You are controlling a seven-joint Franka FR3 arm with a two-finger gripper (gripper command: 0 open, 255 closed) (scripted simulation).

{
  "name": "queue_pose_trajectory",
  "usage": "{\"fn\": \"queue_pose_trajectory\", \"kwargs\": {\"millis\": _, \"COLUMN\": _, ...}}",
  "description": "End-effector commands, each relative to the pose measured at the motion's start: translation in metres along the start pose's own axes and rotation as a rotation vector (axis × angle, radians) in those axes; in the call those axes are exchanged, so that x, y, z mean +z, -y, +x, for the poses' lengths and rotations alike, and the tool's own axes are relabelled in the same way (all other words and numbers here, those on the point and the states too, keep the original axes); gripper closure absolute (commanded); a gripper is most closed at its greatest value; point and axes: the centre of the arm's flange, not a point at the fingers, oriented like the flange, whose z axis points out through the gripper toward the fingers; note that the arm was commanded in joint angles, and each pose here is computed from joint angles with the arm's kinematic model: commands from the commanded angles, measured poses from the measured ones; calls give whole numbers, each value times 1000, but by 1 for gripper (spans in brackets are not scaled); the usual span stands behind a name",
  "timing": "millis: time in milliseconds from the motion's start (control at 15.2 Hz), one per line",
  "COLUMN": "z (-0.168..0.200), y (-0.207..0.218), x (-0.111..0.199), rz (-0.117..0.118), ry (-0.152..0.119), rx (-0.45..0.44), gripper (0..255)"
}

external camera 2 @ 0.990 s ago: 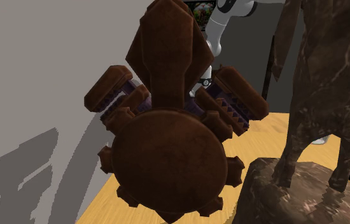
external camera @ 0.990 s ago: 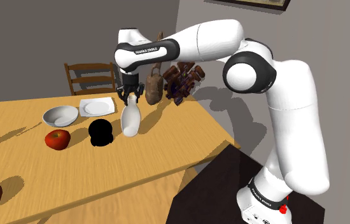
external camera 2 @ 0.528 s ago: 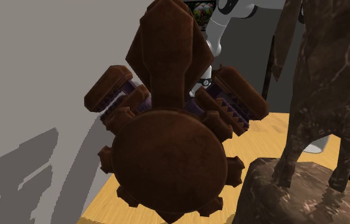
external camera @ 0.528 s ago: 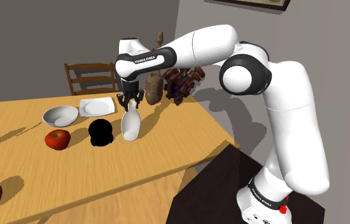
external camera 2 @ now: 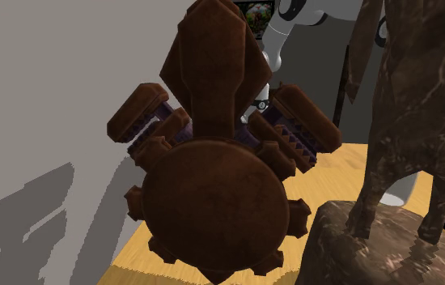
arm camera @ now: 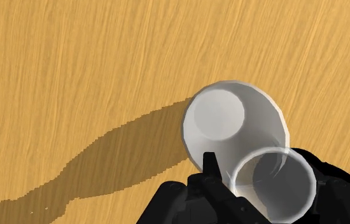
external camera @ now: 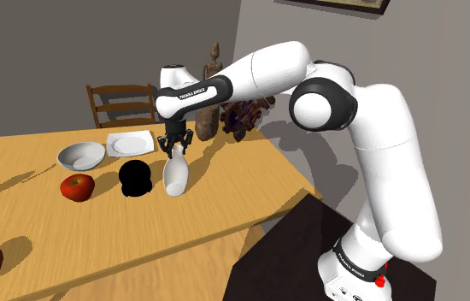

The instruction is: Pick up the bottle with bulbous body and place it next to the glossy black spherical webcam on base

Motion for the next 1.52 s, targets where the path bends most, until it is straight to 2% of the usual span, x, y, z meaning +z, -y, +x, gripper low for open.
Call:
{"fn": "queue_pose_trajectory", "kwargs": {"millis": 0, "z": 2, "y": -1, "x": 9, "rz": 0, "ry": -1, "rx": 0, "gripper": 255}}
{"fn": "queue_pose_trajectory", "kwargs": {"millis": 462, "z": 2, "y": -1, "x": 9, "rz": 0, "ry": -1, "rx": 0, "gripper": 255}}
{"fn": "queue_pose_trajectory", "kwargs": {"millis": 528, "z": 2, "y": -1, "x": 9, "rz": 0, "ry": -1, "rx": 0, "gripper": 0}}
{"fn": "queue_pose_trajectory", "kwargs": {"millis": 858, "z": 2, "y": -1, "x": 9, "rz": 0, "ry": -1, "rx": 0, "gripper": 0}}
{"fn": "queue_pose_trajectory", "kwargs": {"millis": 1122, "z": 2, "y": -1, "x": -41, "rz": 0, "ry": -1, "rx": 0, "gripper": 0}}
{"fn": "queue_pose_trajectory", "kwargs": {"millis": 1452, "z": 2, "y": -1, "x": -41, "rz": 0, "ry": -1, "rx": 0, "gripper": 0}}
